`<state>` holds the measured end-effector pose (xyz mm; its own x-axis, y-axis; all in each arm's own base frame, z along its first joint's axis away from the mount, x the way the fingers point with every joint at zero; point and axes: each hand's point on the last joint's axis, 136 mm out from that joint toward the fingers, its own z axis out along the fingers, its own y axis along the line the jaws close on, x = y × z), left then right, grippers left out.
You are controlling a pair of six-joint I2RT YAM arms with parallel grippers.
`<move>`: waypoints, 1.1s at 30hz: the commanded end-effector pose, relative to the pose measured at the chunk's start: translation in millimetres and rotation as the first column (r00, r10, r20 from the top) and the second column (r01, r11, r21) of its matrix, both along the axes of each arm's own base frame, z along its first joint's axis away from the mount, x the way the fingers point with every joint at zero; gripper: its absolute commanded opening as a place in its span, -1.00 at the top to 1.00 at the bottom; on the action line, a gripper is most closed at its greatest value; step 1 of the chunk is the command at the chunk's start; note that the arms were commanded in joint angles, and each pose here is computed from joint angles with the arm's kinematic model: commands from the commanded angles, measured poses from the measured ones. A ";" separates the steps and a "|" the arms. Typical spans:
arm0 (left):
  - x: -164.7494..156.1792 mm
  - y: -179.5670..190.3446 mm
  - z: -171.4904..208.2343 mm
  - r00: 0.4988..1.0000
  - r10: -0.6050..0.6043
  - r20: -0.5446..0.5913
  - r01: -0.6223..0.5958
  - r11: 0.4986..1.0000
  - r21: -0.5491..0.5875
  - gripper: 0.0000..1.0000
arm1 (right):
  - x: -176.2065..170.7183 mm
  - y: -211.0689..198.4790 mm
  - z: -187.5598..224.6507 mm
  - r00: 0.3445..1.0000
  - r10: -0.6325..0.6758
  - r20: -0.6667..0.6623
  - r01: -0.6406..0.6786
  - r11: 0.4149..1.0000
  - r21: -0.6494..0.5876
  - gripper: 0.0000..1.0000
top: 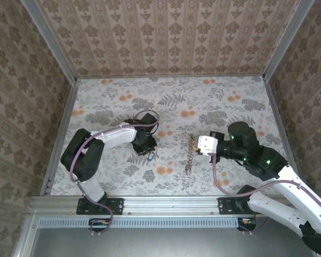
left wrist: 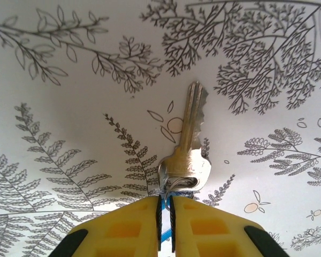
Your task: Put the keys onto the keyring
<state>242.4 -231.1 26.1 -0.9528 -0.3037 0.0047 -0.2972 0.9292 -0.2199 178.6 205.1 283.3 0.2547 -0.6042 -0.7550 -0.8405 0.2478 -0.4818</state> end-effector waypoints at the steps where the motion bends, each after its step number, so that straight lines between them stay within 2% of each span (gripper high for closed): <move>1: 6.3 5.1 4.5 1.000 -0.023 0.021 0.022 0.999 0.041 0.69 | -7.2 3.7 27.5 0.999 0.029 0.040 -0.032 0.997 0.075 1.00; 7: 5.4 -0.7 -0.2 1.000 -0.024 -0.002 0.024 0.999 0.024 0.68 | -8.7 4.8 28.4 0.999 0.037 0.041 -0.040 0.996 0.077 1.00; 17: -11.1 3.4 -6.0 0.997 0.038 -0.064 -0.037 0.999 0.023 0.55 | -11.2 5.9 29.5 0.999 0.041 0.032 -0.044 0.995 0.091 1.00; 25: -7.3 -6.1 -11.5 0.998 0.021 -0.062 -0.022 1.000 -0.011 0.60 | -13.2 7.2 34.9 0.998 0.047 0.042 -0.051 0.994 0.098 1.00; 33: -3.9 -5.3 -11.8 0.999 -0.006 -0.048 0.007 1.000 0.003 0.69 | -15.5 8.4 35.0 0.998 0.051 0.039 -0.055 0.993 0.101 1.00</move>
<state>240.3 -237.4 19.1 -0.9473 -0.3168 0.0482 -0.3194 0.9213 -0.2220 169.1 211.3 286.0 0.2600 -0.5776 -0.7738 -0.8576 0.2303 -0.4600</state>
